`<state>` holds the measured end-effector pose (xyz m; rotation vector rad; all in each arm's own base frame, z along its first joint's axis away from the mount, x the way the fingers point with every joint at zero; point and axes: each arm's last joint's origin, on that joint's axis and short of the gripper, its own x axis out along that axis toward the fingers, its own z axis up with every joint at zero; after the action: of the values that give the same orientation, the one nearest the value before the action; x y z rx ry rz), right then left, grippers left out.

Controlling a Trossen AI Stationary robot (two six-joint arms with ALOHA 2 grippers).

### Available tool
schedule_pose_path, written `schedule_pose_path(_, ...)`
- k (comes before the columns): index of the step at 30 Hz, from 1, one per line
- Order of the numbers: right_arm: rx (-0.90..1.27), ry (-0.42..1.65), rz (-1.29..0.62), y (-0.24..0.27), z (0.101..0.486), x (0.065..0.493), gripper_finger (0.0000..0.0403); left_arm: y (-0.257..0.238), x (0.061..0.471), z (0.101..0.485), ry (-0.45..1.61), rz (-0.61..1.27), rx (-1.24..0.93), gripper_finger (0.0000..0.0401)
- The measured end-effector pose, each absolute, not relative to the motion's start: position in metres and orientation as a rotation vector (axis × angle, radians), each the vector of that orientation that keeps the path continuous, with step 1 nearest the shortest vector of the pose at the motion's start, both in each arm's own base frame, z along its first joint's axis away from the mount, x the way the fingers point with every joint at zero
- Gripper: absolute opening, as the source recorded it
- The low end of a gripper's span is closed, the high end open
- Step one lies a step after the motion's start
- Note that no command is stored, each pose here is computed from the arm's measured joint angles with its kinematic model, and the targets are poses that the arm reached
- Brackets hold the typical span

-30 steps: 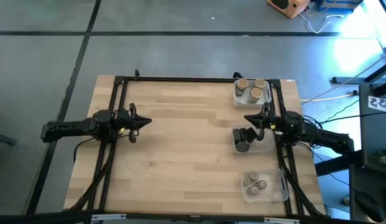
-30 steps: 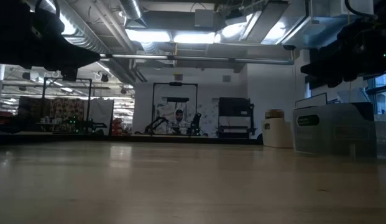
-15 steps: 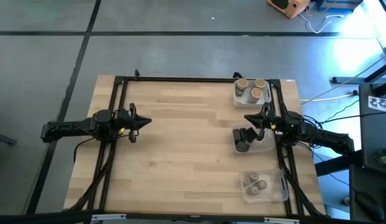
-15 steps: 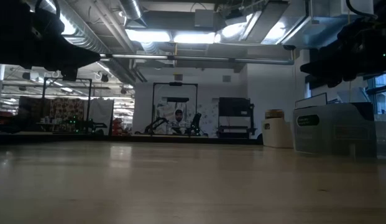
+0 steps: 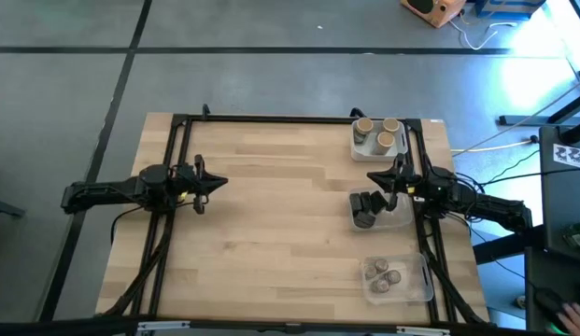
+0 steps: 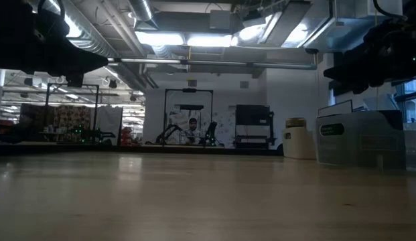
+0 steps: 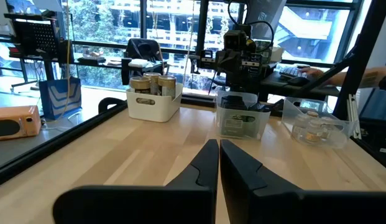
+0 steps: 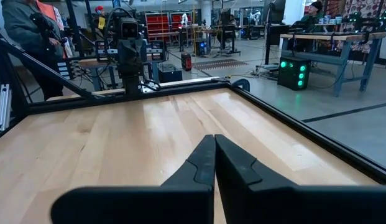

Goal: Sort spices by type
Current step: Return to Home Position

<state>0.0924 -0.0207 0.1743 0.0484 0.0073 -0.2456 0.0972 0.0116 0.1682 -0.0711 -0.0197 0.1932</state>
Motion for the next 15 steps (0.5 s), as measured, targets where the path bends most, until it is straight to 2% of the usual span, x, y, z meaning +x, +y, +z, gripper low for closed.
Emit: schedule_pose_path(15,0.048,0.004,-0.245,-0.0207,0.1749,0.0923,0.0012,0.0116,0.0972,0.1682,-0.02,0.193,-0.071,0.0005)
